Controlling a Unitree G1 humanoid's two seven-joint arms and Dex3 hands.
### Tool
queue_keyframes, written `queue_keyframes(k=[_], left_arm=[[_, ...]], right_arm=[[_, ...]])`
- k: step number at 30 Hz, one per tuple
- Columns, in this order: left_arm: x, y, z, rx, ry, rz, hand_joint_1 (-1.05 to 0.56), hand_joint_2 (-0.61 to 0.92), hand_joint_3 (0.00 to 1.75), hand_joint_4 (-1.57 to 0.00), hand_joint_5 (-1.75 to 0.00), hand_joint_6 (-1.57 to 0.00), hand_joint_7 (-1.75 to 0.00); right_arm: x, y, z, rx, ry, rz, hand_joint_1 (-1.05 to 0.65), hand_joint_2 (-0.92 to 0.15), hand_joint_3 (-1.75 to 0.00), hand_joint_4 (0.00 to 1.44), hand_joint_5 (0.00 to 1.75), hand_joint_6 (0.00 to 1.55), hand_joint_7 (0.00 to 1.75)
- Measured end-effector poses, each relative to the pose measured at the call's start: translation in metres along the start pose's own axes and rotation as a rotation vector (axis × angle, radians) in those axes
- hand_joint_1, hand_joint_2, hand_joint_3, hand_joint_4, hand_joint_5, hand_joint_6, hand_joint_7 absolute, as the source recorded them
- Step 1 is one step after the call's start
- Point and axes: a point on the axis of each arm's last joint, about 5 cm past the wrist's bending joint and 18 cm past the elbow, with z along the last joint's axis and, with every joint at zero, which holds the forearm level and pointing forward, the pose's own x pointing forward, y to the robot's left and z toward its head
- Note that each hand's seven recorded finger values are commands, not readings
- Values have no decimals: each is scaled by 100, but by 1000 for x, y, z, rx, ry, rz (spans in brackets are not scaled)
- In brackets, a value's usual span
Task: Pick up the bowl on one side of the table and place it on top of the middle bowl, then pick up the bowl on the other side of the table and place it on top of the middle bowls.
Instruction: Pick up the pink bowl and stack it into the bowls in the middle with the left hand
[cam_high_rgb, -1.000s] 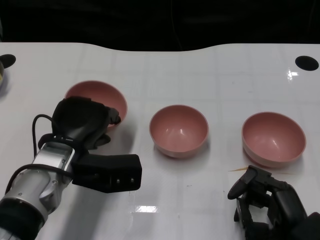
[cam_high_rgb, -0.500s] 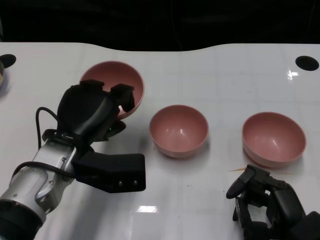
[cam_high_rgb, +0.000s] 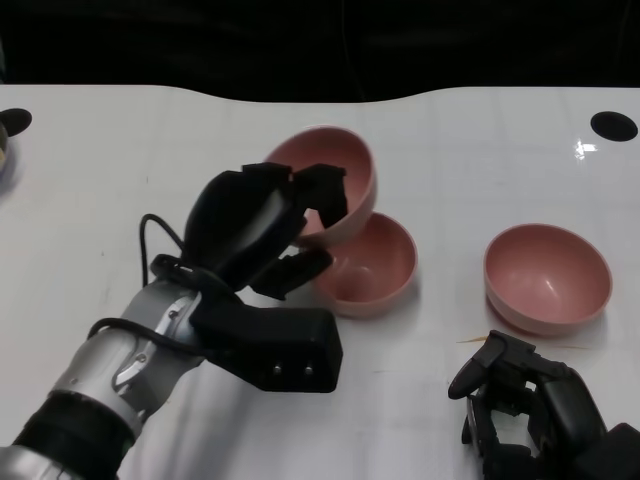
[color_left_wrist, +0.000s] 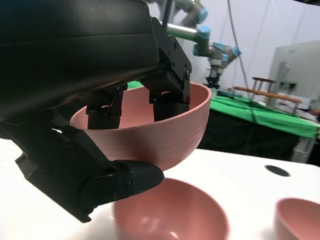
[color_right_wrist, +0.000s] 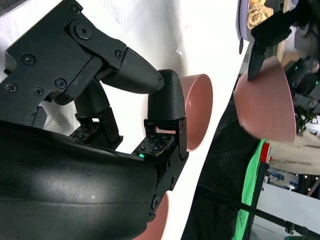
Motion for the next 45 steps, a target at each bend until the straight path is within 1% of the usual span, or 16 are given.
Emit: queue_keyframes(k=[4, 9, 14, 16, 17, 18, 19, 21, 22, 24, 25, 28, 30, 34, 40, 45], left_arm=[[3, -9, 8, -27, -22, -28, -24, 43, 123, -91, -175, -73, -173], [9, -17, 18, -15, -55, -88, -25, 52, 109, -88, -175, -69, -175], [9, -21, 19, 33, -62, -147, -24, 55, 110, -88, -175, -68, -174], [9, -22, 18, 80, -63, -183, -25, 56, 107, -84, -175, -67, -168], [9, -21, 18, 112, -61, -205, -26, 59, 98, -81, -175, -70, -149], [9, -20, 17, 154, -64, -229, -28, 65, 82, -79, -170, -76, -123], [9, -19, 17, 190, -63, -245, -30, 72, 65, -80, -162, -83, -97], [9, -17, 17, 258, -66, -255, -34, 87, 32, -80, -115, -92, -49], [10, -15, 17, 284, -69, -260, -37, 89, 30, -77, -97, -89, -35], [11, -12, 21, 330, -70, -293, -48, 92, 30, -63, -63, -73, -12], [13, -10, 23, 346, -69, -306, -53, 92, 30, -57, -55, -66, -6], [16, -4, 29, 382, -70, -312, -66, 92, 33, -42, -38, -49, -1], [17, 0, 32, 394, -76, -315, -78, 92, 49, -25, -28, -33, 0], [16, 4, 35, 387, -83, -348, -90, 92, 64, -7, -21, -15, 0], [13, 8, 34, 357, -90, -361, -101, 92, 73, 0, -8, -3, -1], [3, 14, 29, 305, -66, -330, -100, 92, 69, 0, -3, -2, -1]], right_arm=[[0, 1, 0, -1, -1, 3, -50, -31, -148, 88, 161, 76, 148], [0, 1, 0, 0, -3, 7, -50, -31, -148, 88, 161, 76, 148], [0, 1, 1, -1, -2, 6, -50, -32, -147, 88, 161, 76, 148], [0, 1, 1, -1, -3, 6, -51, -33, -146, 87, 162, 76, 148], [0, 1, 1, -1, -3, 6, -51, -33, -146, 87, 162, 76, 148], [0, 1, 1, -1, -3, 5, -50, -33, -147, 87, 162, 76, 148], [0, 1, 1, -1, -3, 5, -50, -33, -147, 87, 162, 76, 148], [0, 1, 2, -2, -3, 4, -50, -33, -147, 87, 163, 76, 148], [0, 1, 2, -2, -3, 4, -50, -33, -147, 88, 162, 76, 148], [0, 1, 2, -2, -4, 3, -51, -33, -147, 88, 162, 77, 147], [0, 1, 2, -2, -5, 3, -51, -33, -147, 88, 162, 77, 147], [0, 1, 2, 0, -3, 3, -50, -32, -147, 89, 160, 77, 147], [0, 1, 2, 1, 2, 4, -50, -32, -148, 88, 160, 77, 147], [-1, 1, 1, 2, 13, 3, -49, -31, -149, 88, 160, 76, 147], [-1, 1, 1, 4, 16, 8, -48, -30, -151, 87, 160, 75, 149], [-2, 1, 1, 6, 22, 8, -49, -32, -147, 87, 160, 75, 150]])
